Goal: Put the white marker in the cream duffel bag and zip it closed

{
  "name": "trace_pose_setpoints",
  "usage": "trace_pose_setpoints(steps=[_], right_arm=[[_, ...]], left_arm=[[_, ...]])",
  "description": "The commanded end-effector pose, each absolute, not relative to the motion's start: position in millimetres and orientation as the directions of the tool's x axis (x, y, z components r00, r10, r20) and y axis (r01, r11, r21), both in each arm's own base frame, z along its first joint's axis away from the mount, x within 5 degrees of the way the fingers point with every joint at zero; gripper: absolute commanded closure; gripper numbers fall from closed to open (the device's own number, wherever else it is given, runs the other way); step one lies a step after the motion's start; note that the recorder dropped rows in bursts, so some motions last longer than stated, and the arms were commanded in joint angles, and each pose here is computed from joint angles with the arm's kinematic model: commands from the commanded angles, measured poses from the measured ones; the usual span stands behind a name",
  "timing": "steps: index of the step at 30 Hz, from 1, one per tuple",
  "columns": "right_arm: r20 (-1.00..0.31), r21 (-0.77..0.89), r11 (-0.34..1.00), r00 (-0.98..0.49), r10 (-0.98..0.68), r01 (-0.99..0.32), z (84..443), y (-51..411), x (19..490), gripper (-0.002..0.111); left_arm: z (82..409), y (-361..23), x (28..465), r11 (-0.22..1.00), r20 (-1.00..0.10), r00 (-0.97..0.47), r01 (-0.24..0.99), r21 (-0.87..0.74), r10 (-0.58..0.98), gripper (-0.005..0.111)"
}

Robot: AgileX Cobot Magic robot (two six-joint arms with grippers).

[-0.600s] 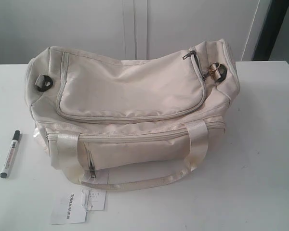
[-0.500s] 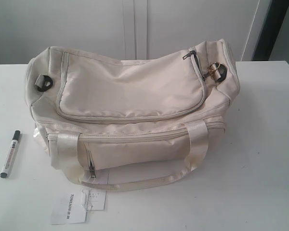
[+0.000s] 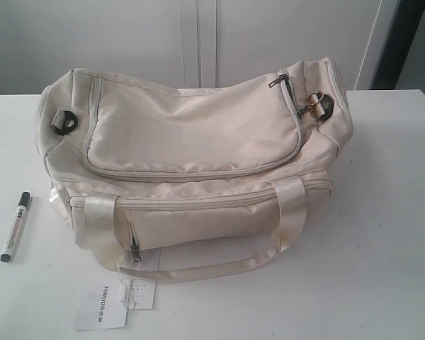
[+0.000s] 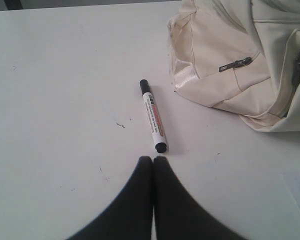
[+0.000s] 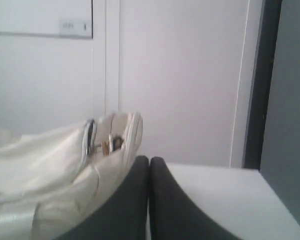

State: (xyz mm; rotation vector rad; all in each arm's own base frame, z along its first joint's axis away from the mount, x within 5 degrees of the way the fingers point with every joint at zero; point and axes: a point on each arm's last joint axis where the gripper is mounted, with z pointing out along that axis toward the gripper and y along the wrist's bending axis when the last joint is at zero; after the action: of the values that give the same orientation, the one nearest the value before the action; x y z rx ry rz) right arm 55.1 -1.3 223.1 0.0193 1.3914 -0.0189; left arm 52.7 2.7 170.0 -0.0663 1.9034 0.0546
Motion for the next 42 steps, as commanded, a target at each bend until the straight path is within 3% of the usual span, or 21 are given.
trace_pose_setpoints(steps=[1, 4, 7, 11, 15, 22, 32, 42], right_arm=[[-0.914, 0.071, 0.997, 0.401, 0.069, -0.009, 241.7, -0.7, 48.9, 0.108], [-0.817, 0.274, 0.951, 0.487, 0.31, -0.145, 251.5, -0.3, 43.9, 0.108], [-0.746, 0.405, 0.882, 0.471, 0.47, -0.24, 253.4, 0.0, 42.8, 0.108], [-0.715, 0.35, 0.902, 0.549, 0.432, -0.255, 264.4, 0.2, 37.2, 0.108], [-0.714, 0.294, 0.928, 0.592, 0.373, -0.231, 299.5, 0.1, 39.3, 0.108], [-0.767, 0.286, 0.936, 0.537, 0.351, -0.204, 354.1, 0.1, 78.2, 0.108], [-0.878, 0.311, 0.943, 0.344, 0.334, -0.12, 373.6, -1.8, 137.8, 0.108], [-0.976, 0.193, 0.981, 0.099, 0.193, -0.007, 386.7, -4.0, 181.0, 0.108]], left_arm=[[168.5, 2.5, 52.4, 0.997, -0.944, -0.33, -0.074, -0.001, -0.026, 0.107], [168.5, 2.5, 52.4, 0.997, -0.944, -0.33, -0.074, -0.001, -0.026, 0.107], [168.5, 2.5, 52.4, 0.997, -0.944, -0.33, -0.074, -0.001, -0.026, 0.107], [168.5, 2.5, 52.4, 0.997, -0.944, -0.33, -0.074, -0.001, -0.026, 0.107], [168.5, 2.5, 52.4, 0.997, -0.944, -0.33, -0.074, -0.001, -0.026, 0.107], [168.5, 2.5, 52.4, 0.997, -0.944, -0.33, -0.074, -0.001, -0.026, 0.107], [168.5, 2.5, 52.4, 0.997, -0.944, -0.33, -0.074, -0.001, -0.026, 0.107], [168.5, 2.5, 52.4, 0.997, -0.944, -0.33, -0.074, -0.001, -0.026, 0.107]])
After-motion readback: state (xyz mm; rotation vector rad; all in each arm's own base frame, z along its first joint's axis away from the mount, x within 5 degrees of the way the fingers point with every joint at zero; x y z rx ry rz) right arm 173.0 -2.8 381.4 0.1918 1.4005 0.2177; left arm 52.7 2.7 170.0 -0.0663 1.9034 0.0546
